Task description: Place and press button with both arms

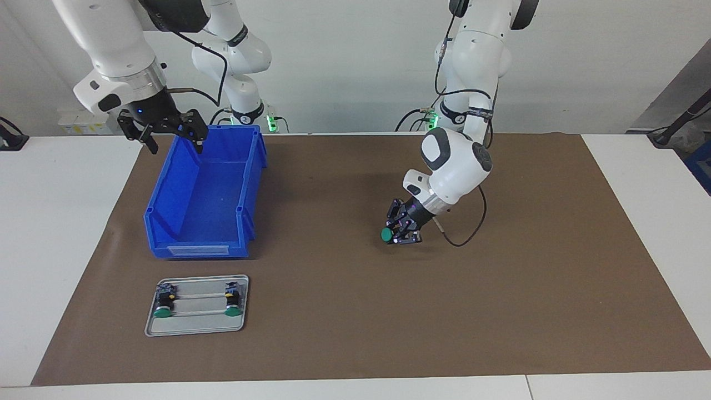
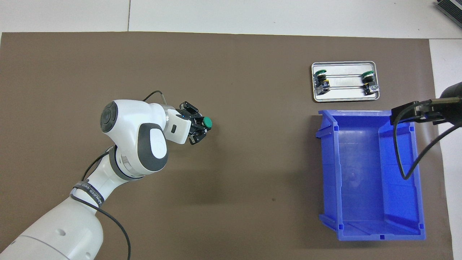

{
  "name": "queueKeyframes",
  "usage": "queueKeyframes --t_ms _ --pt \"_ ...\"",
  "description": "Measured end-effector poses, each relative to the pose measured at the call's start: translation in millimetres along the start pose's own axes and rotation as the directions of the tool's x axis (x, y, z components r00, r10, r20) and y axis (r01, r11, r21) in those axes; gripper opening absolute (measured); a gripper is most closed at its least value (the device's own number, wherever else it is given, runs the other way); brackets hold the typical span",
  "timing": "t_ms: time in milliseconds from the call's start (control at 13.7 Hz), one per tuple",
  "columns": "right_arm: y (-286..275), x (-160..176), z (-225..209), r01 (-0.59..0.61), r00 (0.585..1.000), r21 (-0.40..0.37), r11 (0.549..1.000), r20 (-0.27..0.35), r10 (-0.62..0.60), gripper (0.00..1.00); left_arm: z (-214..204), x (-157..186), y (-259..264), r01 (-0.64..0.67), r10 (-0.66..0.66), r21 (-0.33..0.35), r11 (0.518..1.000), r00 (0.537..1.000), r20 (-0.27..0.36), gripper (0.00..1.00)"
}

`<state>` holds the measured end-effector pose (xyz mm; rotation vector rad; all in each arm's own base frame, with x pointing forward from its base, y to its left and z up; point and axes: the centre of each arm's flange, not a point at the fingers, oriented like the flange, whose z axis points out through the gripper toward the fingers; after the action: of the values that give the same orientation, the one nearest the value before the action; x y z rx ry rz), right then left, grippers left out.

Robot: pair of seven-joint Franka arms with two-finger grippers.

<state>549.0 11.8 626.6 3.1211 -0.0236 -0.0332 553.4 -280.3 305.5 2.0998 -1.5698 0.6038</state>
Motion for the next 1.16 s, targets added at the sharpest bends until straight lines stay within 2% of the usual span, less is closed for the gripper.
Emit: queueKeyframes --t_ms 364,655,946,1165 --pt "0 0 0 0.0 1.0 0.0 1.0 0.0 0.0 1.0 11 -20 11 0.003 -0.005 -0.016 1.0 0.993 -0.121 0.33" --pt "0 0 0 0.0 1.0 0.0 1.0 0.0 0.0 1.0 10 -37 26 -0.037 0.038 0.005 0.999 0.977 -0.208 0.33" --pt "0 0 0 0.0 1.0 0.0 1.0 0.0 0.0 1.0 1 -64 37 -0.063 0.042 -0.063 0.996 0.958 -0.285 0.33" --pt "0 0 0 0.0 1.0 0.0 1.0 0.0 0.0 1.0 -7 -86 42 -0.068 0.043 -0.061 0.996 0.94 -0.337 0.33"
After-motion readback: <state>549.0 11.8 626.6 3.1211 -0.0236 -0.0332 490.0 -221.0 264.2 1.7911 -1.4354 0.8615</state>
